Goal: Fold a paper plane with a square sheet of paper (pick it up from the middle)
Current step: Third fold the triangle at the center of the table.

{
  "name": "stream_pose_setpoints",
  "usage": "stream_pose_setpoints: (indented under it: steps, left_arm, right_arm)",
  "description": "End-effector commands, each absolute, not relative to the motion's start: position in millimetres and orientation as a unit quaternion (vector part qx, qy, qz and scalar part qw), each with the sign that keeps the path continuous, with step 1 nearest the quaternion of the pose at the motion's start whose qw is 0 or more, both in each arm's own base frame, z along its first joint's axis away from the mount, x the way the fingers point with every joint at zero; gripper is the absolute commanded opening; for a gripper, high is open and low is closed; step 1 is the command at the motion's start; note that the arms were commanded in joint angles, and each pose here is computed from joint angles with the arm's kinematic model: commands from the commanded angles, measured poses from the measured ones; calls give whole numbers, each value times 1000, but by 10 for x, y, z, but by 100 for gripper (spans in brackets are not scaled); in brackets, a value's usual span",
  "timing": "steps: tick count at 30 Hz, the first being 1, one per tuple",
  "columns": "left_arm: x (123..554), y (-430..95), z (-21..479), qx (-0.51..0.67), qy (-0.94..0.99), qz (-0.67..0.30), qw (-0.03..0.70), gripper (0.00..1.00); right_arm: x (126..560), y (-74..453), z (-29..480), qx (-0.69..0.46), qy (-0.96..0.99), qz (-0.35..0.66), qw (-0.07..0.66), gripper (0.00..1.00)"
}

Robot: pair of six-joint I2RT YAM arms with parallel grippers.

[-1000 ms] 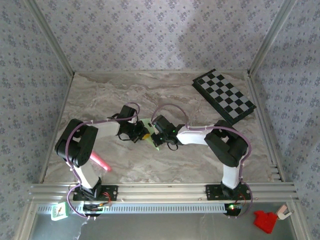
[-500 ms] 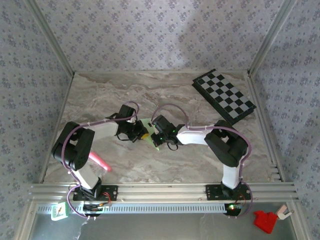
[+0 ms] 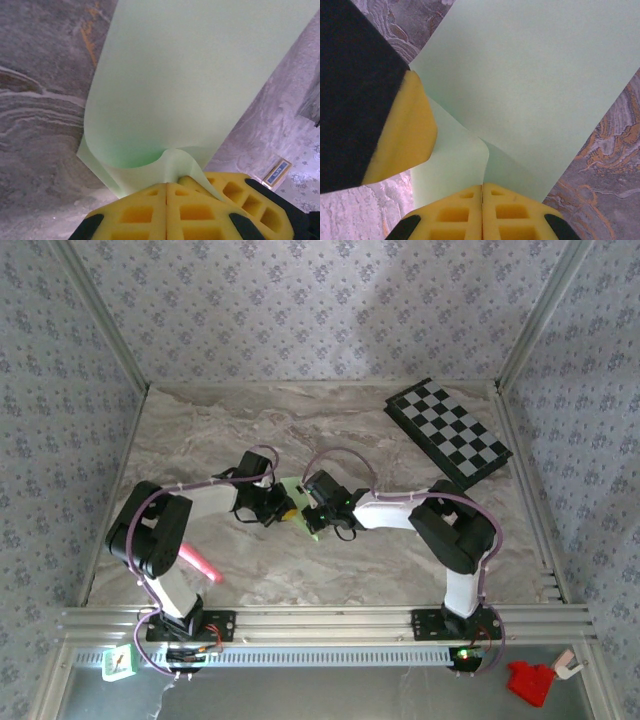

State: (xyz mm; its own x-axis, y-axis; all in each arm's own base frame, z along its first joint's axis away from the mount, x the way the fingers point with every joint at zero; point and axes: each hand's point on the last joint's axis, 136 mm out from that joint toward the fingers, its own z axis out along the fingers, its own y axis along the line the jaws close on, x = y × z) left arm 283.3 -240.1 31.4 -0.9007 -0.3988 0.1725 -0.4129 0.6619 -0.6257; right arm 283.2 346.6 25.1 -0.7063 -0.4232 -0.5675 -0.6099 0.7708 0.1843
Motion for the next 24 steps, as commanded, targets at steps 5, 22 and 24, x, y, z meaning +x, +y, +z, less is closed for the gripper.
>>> stream_pose_setpoints:
  steps: [5, 22, 24]
  left_arm:
    - [2801, -2371, 216, 217, -917, 334, 14, 7]
    - [2747, -2316, 98, 220, -924, 313, 25, 6]
    - [2745, -2317, 91, 220, -924, 313, 26, 6]
  right_arm:
    - [2726, 3325, 21, -282, 923, 155, 212, 8]
    - [2722, 3331, 25, -281, 923, 156, 211, 8]
    - [2729, 3337, 39, -281, 922, 157, 213, 8]
